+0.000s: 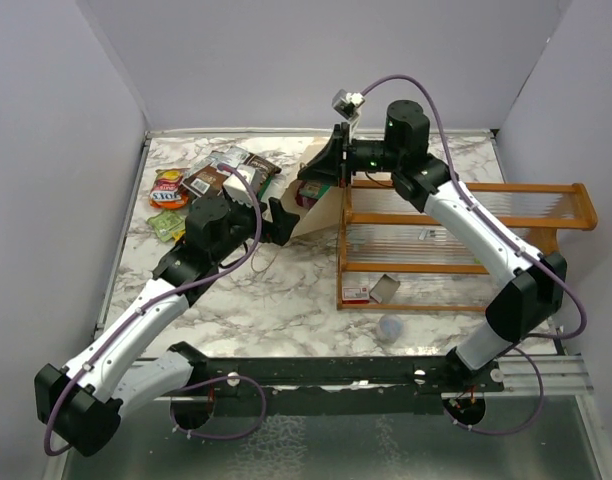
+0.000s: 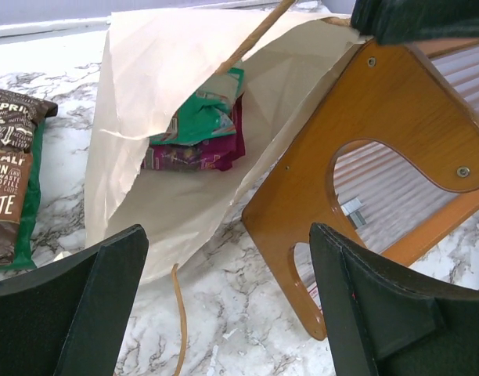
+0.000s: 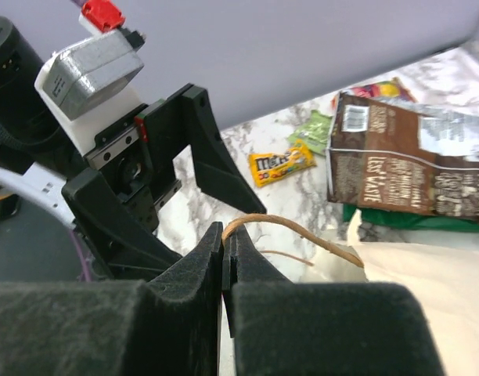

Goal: Take the snacks out of the paper bag
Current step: Adjust the paper bag at the center of the board.

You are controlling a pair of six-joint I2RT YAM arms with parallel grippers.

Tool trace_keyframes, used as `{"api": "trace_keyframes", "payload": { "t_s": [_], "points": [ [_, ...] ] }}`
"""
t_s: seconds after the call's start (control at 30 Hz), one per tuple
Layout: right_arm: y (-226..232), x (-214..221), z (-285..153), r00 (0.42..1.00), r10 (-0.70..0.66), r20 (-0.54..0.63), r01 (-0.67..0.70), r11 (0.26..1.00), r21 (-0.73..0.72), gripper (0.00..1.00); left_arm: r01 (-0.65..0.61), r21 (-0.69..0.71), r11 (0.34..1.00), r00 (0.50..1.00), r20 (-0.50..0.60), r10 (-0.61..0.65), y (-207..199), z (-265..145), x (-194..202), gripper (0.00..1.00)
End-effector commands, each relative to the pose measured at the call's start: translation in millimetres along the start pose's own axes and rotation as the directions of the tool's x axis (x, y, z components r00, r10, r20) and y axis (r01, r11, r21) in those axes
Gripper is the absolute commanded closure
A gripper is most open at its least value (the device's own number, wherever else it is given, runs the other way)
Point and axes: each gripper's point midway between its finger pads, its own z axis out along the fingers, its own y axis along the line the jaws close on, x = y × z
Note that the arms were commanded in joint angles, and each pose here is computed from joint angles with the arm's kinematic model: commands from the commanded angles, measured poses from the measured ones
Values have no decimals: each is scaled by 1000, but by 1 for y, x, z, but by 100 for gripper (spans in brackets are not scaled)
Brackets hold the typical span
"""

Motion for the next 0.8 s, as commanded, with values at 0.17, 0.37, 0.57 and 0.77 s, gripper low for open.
{"api": "trace_keyframes", "payload": {
  "t_s": [0.17, 0.37, 0.57, 0.77],
  "points": [
    [-46, -78, -31, 971, -180, 156, 91, 885, 457, 99, 8, 16, 1000, 998, 58, -9, -6, -1, -19, 12],
    [-99, -121, -57, 949, -268, 166, 97, 748, 656, 99, 3, -8, 1000, 996, 87, -3, -6, -11, -33, 12],
    [-136, -158, -94, 929, -327, 171, 118, 703, 701, 99, -11, -64, 998, 991, 131, 19, 1, -26, -49, 11],
    [-160, -195, -135, 871, -459, 178, 203, 665, 719, 99, -7, -90, 996, 990, 143, 20, 4, -34, -54, 11]
  ]
}}
